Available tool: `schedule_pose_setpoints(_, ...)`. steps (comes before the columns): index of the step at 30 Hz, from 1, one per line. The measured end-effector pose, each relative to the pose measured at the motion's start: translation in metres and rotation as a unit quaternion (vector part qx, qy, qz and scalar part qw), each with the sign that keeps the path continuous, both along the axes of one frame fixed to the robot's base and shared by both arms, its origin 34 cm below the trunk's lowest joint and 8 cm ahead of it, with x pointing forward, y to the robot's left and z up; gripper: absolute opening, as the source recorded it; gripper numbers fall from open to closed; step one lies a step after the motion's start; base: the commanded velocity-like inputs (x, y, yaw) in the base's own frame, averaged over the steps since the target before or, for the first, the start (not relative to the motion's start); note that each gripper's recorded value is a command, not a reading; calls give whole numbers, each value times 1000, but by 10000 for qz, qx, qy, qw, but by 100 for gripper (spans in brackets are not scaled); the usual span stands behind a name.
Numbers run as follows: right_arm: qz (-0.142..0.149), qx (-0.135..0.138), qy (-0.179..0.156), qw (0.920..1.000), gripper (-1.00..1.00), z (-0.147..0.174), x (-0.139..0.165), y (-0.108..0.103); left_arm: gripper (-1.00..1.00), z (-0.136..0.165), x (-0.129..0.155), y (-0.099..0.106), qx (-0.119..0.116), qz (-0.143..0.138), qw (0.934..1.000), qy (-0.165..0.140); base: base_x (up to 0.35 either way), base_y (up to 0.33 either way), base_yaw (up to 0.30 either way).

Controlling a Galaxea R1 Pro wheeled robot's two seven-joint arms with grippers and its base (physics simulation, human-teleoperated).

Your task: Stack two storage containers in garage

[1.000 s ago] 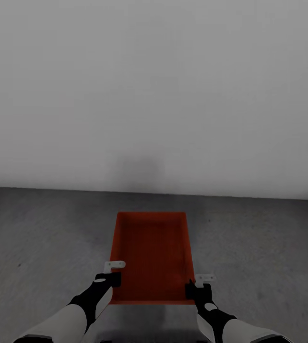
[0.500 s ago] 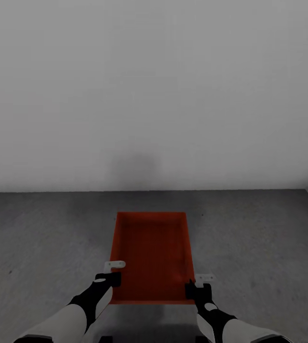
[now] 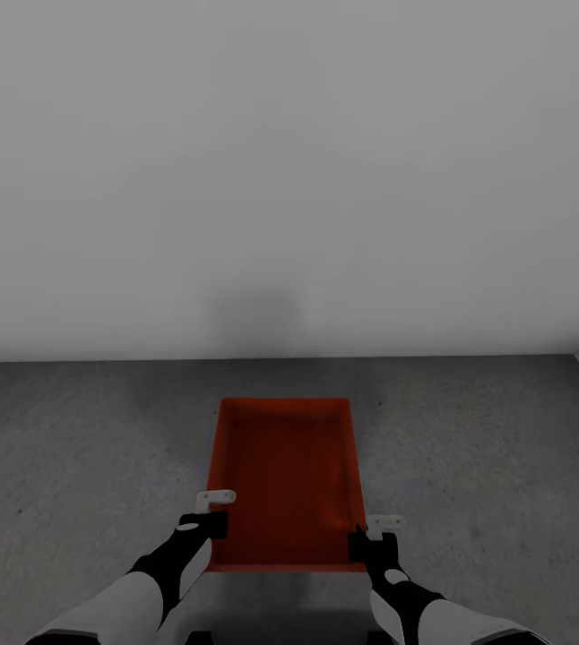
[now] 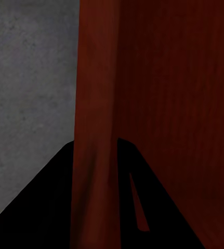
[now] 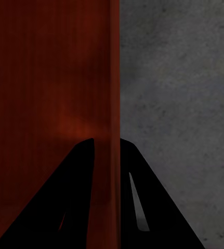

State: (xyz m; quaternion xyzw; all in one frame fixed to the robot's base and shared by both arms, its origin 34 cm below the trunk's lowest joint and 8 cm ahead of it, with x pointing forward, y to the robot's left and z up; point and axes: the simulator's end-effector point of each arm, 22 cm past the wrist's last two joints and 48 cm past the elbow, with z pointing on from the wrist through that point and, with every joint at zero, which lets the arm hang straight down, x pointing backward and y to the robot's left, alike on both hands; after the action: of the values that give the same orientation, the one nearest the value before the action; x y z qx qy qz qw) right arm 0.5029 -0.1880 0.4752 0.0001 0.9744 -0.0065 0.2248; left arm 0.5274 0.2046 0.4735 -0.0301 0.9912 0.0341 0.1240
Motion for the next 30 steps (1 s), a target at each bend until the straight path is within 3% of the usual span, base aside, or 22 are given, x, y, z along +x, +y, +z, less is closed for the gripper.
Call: schedule_pose_setpoints(30, -8, 3, 7, 10000, -100, -33, 1, 0, -100, -33, 1, 0, 1, -4, 10000, 6, 0, 0, 0)
